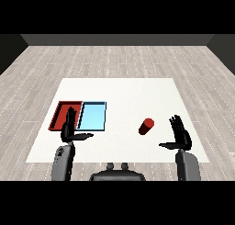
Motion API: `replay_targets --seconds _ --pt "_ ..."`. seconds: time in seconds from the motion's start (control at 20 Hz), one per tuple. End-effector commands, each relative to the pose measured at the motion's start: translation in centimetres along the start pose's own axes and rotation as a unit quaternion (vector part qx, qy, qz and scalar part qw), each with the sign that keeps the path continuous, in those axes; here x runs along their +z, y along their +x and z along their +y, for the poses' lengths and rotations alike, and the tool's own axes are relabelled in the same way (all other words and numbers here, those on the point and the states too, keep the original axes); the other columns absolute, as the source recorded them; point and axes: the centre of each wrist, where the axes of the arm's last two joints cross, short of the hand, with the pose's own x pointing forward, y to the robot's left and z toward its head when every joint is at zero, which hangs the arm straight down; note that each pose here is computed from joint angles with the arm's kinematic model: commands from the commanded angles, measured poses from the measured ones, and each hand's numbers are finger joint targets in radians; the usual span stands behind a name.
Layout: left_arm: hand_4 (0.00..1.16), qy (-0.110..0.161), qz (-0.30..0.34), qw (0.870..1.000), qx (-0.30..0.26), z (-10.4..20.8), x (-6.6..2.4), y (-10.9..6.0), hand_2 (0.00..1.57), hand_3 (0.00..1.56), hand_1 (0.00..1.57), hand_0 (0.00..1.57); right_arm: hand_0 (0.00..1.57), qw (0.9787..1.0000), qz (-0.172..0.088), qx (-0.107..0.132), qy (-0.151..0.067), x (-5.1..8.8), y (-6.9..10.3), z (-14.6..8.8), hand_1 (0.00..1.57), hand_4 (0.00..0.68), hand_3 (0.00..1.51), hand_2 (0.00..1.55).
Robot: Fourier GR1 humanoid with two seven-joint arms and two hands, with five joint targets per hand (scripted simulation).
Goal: Pick the red can and put it in the red box
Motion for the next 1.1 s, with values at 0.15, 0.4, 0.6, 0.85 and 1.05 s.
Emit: replay_targets --seconds 0.15,0.4,0.6,0.85,1.05 --pt "0.00 -0.007 -0.008 1.000 -0.005 -0.8 1.50 -0.4 0.00 0.00 0.00 0.00 0.00 0.9999 0.004 -0.009 0.006 -2.2 -1.2 0.0 0.00 0.000 0.00 0.00" --pt "0.00 0.001 0.004 1.000 0.012 -0.9 1.42 0.0 0.00 0.00 0.00 0.00 0.00 0.9997 0.012 -0.023 0.000 -1.6 -2.8 1.2 0.00 0.000 0.00 0.00" --pt "0.00 0.009 -0.004 1.000 0.008 0.3 1.98 -1.4 0.00 0.00 0.00 0.00 0.00 0.9992 0.012 -0.037 0.003 -3.4 -4.1 2.0 0.00 0.000 0.00 0.00" --pt "0.00 -0.009 -0.003 1.000 0.019 -0.8 0.82 0.0 0.00 0.00 0.00 0.00 0.00 0.9982 0.031 -0.051 0.005 -4.8 -4.5 2.1 0.00 0.000 0.00 0.00" --pt "0.00 0.001 0.001 1.000 0.025 1.5 1.75 -0.4 0.00 0.00 0.00 0.00 0.00 0.9974 0.030 -0.064 -0.008 -4.4 -5.1 2.9 0.00 0.000 0.00 0.00"
